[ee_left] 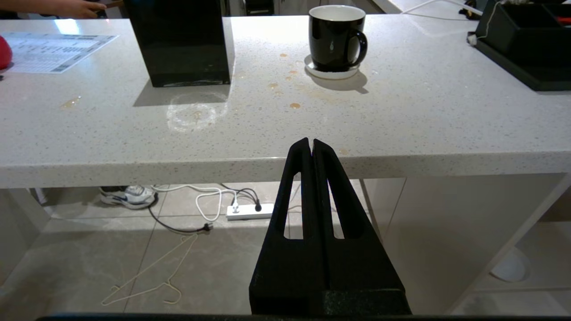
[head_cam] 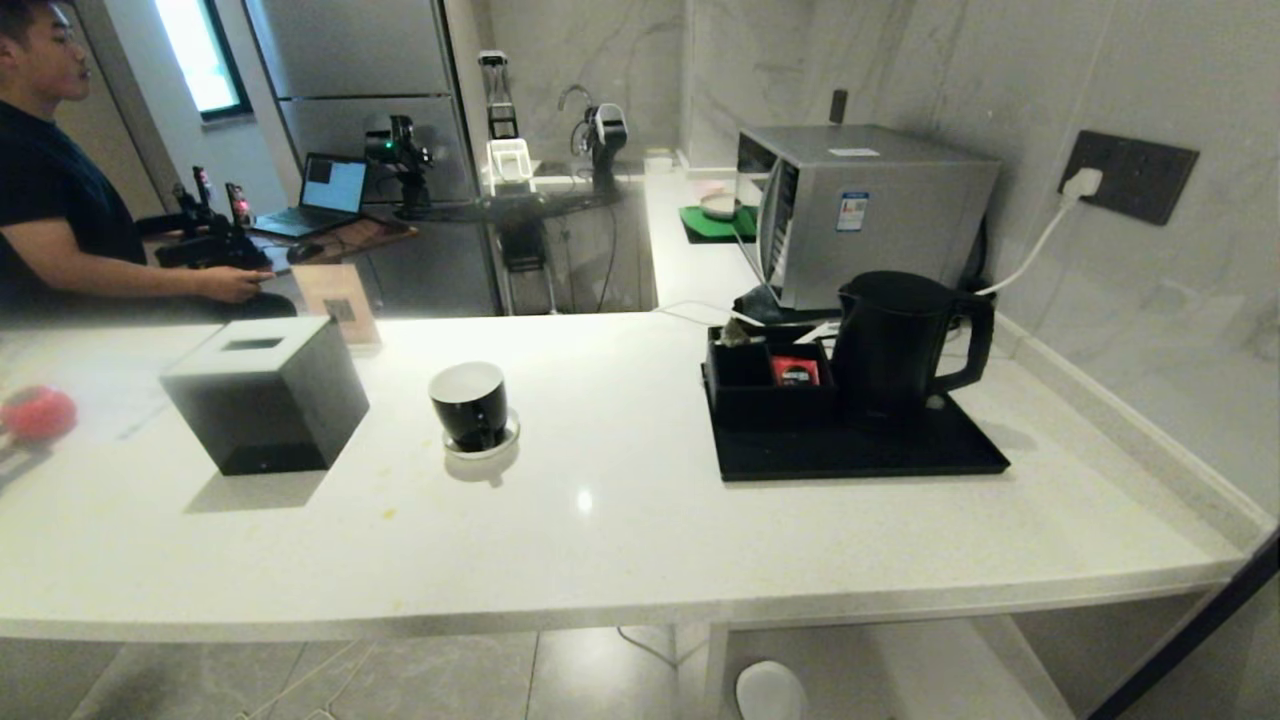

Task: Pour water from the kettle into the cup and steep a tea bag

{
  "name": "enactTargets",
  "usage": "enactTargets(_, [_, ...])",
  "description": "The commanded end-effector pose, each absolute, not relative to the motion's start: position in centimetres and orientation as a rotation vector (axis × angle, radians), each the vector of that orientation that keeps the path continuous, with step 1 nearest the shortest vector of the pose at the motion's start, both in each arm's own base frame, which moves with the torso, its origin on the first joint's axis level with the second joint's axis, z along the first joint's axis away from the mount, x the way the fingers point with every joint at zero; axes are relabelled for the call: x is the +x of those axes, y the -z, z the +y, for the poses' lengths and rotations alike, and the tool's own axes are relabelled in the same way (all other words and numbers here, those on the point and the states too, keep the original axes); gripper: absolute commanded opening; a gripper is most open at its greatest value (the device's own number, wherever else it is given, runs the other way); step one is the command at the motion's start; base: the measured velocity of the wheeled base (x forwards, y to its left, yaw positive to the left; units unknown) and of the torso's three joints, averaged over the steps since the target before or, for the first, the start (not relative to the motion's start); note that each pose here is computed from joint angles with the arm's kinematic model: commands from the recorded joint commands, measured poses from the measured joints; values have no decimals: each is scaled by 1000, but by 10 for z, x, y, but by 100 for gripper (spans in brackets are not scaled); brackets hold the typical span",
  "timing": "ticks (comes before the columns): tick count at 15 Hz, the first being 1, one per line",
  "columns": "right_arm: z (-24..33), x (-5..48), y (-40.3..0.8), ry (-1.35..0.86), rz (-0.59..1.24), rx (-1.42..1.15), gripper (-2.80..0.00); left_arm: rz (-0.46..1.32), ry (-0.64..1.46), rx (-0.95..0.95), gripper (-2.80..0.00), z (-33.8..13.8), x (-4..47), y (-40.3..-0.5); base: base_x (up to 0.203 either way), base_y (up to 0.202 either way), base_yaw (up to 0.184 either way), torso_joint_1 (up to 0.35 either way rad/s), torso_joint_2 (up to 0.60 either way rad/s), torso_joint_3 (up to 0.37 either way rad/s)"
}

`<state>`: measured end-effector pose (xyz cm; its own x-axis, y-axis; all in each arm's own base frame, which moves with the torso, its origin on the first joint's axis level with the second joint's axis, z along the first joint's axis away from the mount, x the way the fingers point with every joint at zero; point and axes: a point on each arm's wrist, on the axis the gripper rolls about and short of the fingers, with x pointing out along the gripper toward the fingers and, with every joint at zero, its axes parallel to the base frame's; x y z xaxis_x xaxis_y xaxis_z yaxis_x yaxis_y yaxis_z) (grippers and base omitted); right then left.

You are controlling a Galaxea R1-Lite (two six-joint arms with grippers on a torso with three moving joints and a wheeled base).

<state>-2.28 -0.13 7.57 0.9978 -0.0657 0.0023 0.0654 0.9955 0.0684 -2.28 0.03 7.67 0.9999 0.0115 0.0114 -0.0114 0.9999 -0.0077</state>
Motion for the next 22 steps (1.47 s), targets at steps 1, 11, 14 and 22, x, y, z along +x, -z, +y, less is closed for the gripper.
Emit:
enactTargets(1, [-1,-23,-76,66,-4,69,-280,-12,-12,-9,-280,0,-23,-77,0,0,0,0,0,0])
enactTargets(11, [-1,-23,-76,63,-3,57,-280,-12,-12,-9,-280,0,-23,-77,0,0,0,0,0,0])
enactTargets(14, [-1,-23,-76,62,-3,55,-280,-12,-12,-9,-280,0,-23,-77,0,0,0,0,0,0])
enactTargets(22, [0,-26,-87,-7,-24,-38,-280,-12,-12,-9,-280,0,-23,-77,0,0,0,0,0,0])
